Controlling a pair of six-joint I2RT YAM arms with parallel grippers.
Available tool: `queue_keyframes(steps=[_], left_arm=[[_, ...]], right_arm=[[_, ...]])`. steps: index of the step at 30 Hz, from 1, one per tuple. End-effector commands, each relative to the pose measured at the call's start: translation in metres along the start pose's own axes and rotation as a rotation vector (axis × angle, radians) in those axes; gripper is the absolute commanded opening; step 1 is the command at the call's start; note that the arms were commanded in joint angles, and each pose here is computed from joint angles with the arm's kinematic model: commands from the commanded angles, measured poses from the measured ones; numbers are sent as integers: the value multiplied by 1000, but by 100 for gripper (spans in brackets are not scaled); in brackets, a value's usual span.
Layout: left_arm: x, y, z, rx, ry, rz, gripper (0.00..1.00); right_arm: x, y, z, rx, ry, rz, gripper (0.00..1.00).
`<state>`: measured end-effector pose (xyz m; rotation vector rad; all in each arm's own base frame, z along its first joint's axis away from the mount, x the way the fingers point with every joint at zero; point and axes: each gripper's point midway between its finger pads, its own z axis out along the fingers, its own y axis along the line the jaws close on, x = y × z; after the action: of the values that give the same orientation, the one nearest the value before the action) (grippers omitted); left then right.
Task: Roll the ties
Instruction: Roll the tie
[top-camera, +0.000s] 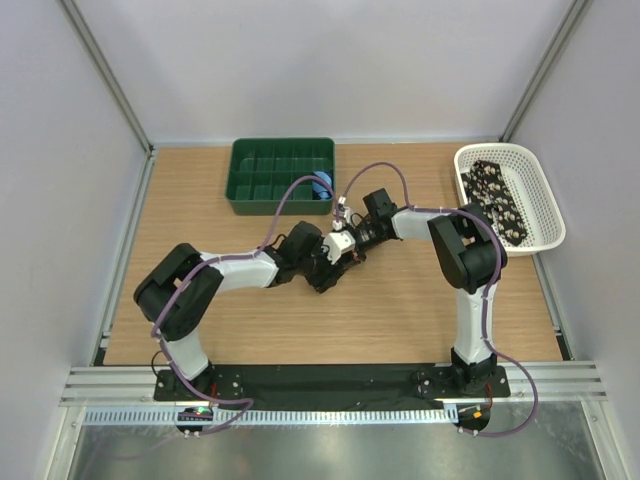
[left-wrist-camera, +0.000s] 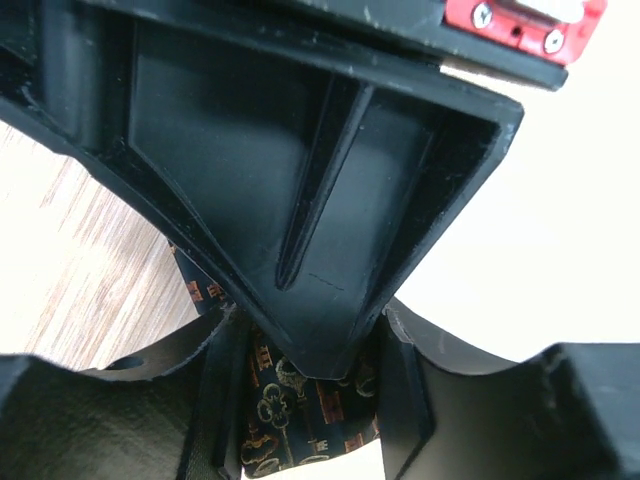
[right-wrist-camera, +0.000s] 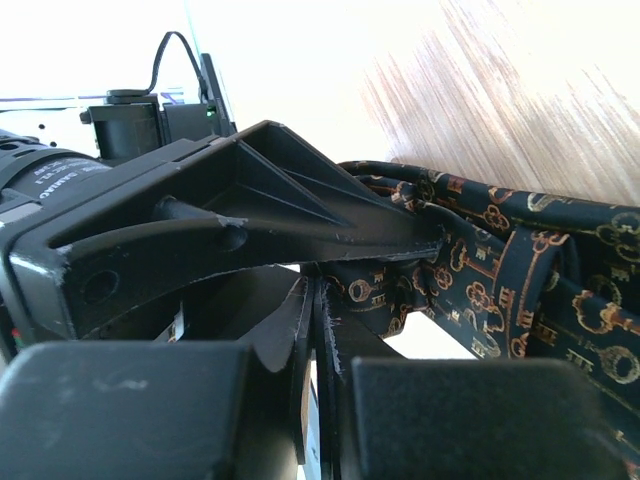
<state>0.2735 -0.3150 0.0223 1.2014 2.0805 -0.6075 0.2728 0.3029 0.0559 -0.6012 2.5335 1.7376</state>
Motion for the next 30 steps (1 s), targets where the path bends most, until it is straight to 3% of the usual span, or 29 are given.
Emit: queue_keyframes(steps=[1,6,11,22,27,29,30], left_arm=[[22,-2,-1,-8,104,-57,50],[20,-2,-1,-27,123,-74,57],[23,-4,5,-22,144,-80,57],[31,0,7,-32,206,-69,32],[36,2,9,-78,238,-177,32],[36,2,12,-121,242,-262,34],[40,2,14,-141,253,-277,34]], right_arm=[[-2,-20,4,65,-16,-25,9],[0,-26,5,75,-10,-14,9],[3,-31,5,85,-10,-8,9],[-4,-31,1,89,-22,0,9],[-10,-30,2,89,-20,1,10],[-13,-28,1,88,-26,-6,14],[-16,-26,0,92,-37,-15,21]])
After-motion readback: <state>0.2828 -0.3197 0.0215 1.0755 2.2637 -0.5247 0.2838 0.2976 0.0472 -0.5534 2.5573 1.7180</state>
